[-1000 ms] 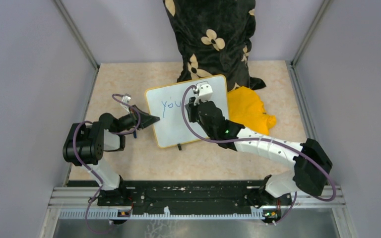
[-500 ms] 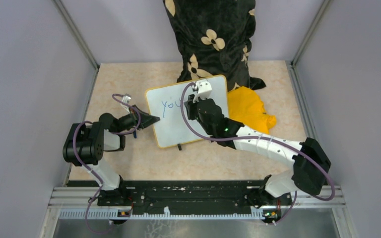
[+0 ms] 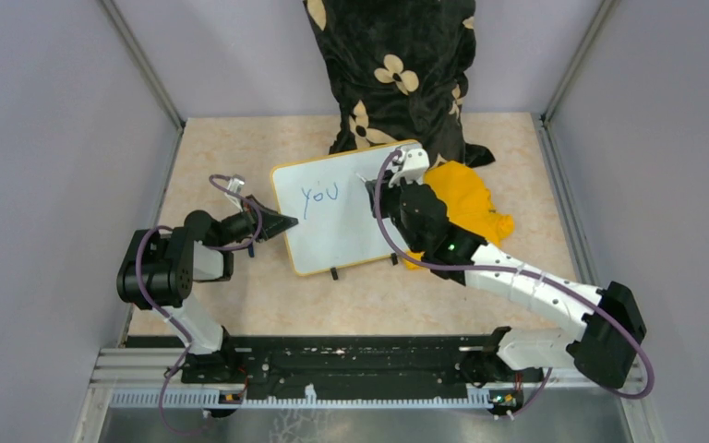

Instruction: Write a sentence on the whiteboard

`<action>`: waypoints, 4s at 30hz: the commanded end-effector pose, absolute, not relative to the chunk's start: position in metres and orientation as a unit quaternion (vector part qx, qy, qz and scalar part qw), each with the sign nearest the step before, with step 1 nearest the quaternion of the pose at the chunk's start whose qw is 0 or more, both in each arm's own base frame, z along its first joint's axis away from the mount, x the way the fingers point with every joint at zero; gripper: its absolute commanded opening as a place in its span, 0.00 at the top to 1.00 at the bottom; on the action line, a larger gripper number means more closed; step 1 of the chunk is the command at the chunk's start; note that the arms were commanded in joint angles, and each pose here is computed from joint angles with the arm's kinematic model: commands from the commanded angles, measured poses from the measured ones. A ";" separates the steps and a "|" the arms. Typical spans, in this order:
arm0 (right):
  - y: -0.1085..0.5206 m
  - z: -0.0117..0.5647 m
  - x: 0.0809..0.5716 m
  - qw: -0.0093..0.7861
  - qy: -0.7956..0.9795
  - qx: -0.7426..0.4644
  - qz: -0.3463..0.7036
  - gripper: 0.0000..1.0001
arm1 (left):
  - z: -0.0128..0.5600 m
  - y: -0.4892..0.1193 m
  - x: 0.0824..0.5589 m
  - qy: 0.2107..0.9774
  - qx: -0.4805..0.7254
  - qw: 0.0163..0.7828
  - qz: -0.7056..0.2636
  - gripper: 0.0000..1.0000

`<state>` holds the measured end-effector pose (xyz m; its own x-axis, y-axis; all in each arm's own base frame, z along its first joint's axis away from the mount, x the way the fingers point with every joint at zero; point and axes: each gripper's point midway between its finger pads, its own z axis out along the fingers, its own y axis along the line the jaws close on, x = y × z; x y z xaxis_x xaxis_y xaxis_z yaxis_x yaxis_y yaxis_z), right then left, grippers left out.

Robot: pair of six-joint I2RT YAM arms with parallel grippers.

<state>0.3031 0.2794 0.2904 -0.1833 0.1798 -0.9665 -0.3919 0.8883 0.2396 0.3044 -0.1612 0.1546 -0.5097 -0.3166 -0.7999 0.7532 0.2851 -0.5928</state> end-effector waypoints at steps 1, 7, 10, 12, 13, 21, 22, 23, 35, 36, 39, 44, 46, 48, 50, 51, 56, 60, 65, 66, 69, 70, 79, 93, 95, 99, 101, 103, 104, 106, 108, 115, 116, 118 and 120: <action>0.263 0.288 0.315 0.642 0.737 -0.043 0.205 1.00 | 0.169 -0.163 0.304 0.622 0.213 0.511 -0.554 1.00; 0.268 0.286 0.321 0.644 0.737 -0.038 0.202 1.00 | 0.169 -0.163 0.304 0.622 0.214 0.510 -0.554 1.00; 0.269 0.288 0.324 0.648 0.733 -0.032 0.202 1.00 | 0.168 -0.163 0.305 0.624 0.212 0.510 -0.554 1.00; 0.269 0.290 0.325 0.651 0.731 -0.029 0.202 1.00 | 0.168 -0.163 0.305 0.624 0.212 0.510 -0.553 1.00; 0.269 0.290 0.327 0.652 0.731 -0.028 0.202 1.00 | 0.168 -0.163 0.305 0.623 0.212 0.510 -0.553 1.00; 0.274 0.289 0.331 0.650 0.734 -0.031 0.196 1.00 | 0.168 -0.163 0.305 0.623 0.212 0.510 -0.554 1.00; 0.275 0.288 0.332 0.649 0.735 -0.032 0.195 1.00 | 0.168 -0.163 0.305 0.623 0.212 0.510 -0.554 1.00; 0.275 0.287 0.332 0.649 0.735 -0.032 0.194 1.00 | 0.168 -0.163 0.305 0.623 0.213 0.510 -0.554 1.00; 0.287 0.279 0.332 0.637 0.742 -0.051 0.204 1.00 | 0.168 -0.163 0.305 0.623 0.212 0.510 -0.554 1.00; 0.288 0.276 0.332 0.634 0.744 -0.053 0.205 1.00 | 0.168 -0.163 0.305 0.623 0.212 0.509 -0.554 1.00; 0.290 0.268 0.329 0.625 0.749 -0.059 0.211 1.00 | 0.168 -0.163 0.305 0.624 0.211 0.509 -0.554 1.00; 0.291 0.256 0.323 0.613 0.756 -0.067 0.218 1.00 | 0.167 -0.163 0.305 0.624 0.211 0.509 -0.554 1.00; 0.289 0.250 0.320 0.608 0.760 -0.070 0.218 1.00 | 0.168 -0.163 0.305 0.624 0.212 0.509 -0.554 1.00; 0.286 0.243 0.316 0.603 0.764 -0.071 0.217 1.00 | 0.167 -0.163 0.305 0.624 0.211 0.509 -0.554 1.00; 0.284 0.237 0.314 0.598 0.768 -0.071 0.215 1.00 | 0.167 -0.163 0.305 0.625 0.210 0.509 -0.554 1.00; 0.283 0.233 0.312 0.595 0.771 -0.072 0.213 1.00 | 0.167 -0.163 0.305 0.625 0.211 0.509 -0.554 1.00; 0.274 0.220 0.307 0.587 0.780 -0.071 0.205 1.00 | 0.167 -0.163 0.305 0.625 0.211 0.509 -0.554 1.00; 0.266 0.219 0.304 0.588 0.782 -0.065 0.198 1.00 | 0.167 -0.163 0.305 0.625 0.210 0.509 -0.554 1.00; 0.259 0.220 0.303 0.592 0.781 -0.059 0.190 1.00 | 0.168 -0.163 0.305 0.624 0.211 0.509 -0.554 1.00; 0.258 0.220 0.302 0.592 0.782 -0.059 0.189 1.00 | 0.168 -0.163 0.305 0.624 0.212 0.510 -0.554 1.00; 0.256 0.220 0.303 0.593 0.782 -0.056 0.183 1.00 | 0.168 -0.164 0.305 0.624 0.212 0.509 -0.554 1.00; 0.254 0.221 0.303 0.594 0.782 -0.054 0.181 1.00 | 0.167 -0.164 0.305 0.624 0.212 0.508 -0.554 1.00; 0.250 0.256 0.292 0.615 0.755 -0.054 0.220 1.00 | 0.167 -0.163 0.306 0.627 0.209 0.509 -0.552 1.00; 0.223 0.295 0.251 0.616 0.739 -0.073 0.264 1.00 | 0.169 -0.154 0.313 0.657 0.178 0.535 -0.501 0.02; 0.222 0.299 0.246 0.615 0.736 -0.077 0.273 1.00 | 0.167 -0.149 0.315 0.673 0.164 0.540 -0.478 0.01; 0.225 0.305 0.236 0.608 0.731 -0.093 0.294 1.00 | 0.173 -0.121 0.332 0.723 0.110 0.570 -0.374 0.01; 0.227 0.309 0.230 0.605 0.728 -0.107 0.305 1.00 | 0.181 -0.090 0.341 0.751 0.047 0.591 -0.289 0.01; 0.229 0.313 0.223 0.601 0.723 -0.123 0.317 1.00 | 0.200 -0.053 0.340 0.755 -0.029 0.623 -0.202 0.01; 0.231 0.316 0.219 0.599 0.720 -0.134 0.324 1.00 | 0.215 -0.037 0.337 0.745 -0.060 0.643 -0.167 0.01; 0.235 0.321 0.210 0.593 0.712 -0.155 0.342 1.00 | 0.241 -0.015 0.332 0.736 -0.116 0.657 -0.114 0.01; 0.241 0.327 0.200 0.585 0.703 -0.181 0.362 1.00 | 0.259 -0.019 0.327 0.733 -0.149 0.652 -0.126 0.01; 0.262 0.352 0.168 0.555 0.665 -0.247 0.435 1.00 | 0.331 -0.128 0.274 0.635 0.017 0.647 -0.421 0.01; 0.263 0.355 0.165 0.553 0.659 -0.251 0.444 1.00 | 0.340 -0.143 0.262 0.614 0.052 0.637 -0.464 0.01; 0.266 0.359 0.159 0.549 0.648 -0.254 0.463 1.00 | 0.354 -0.166 0.233 0.574 0.121 0.608 -0.534 0.01; 0.269 0.363 0.155 0.547 0.637 -0.250 0.482 1.00 | 0.365 -0.177 0.215 0.544 0.146 0.592 -0.577 0.01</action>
<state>0.1746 0.2622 0.3224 -0.3098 0.1185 -0.9434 -0.7777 0.5392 0.3231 0.2776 -0.1319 0.3320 -0.1498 -0.5433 -0.8261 0.5894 0.6218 -0.5158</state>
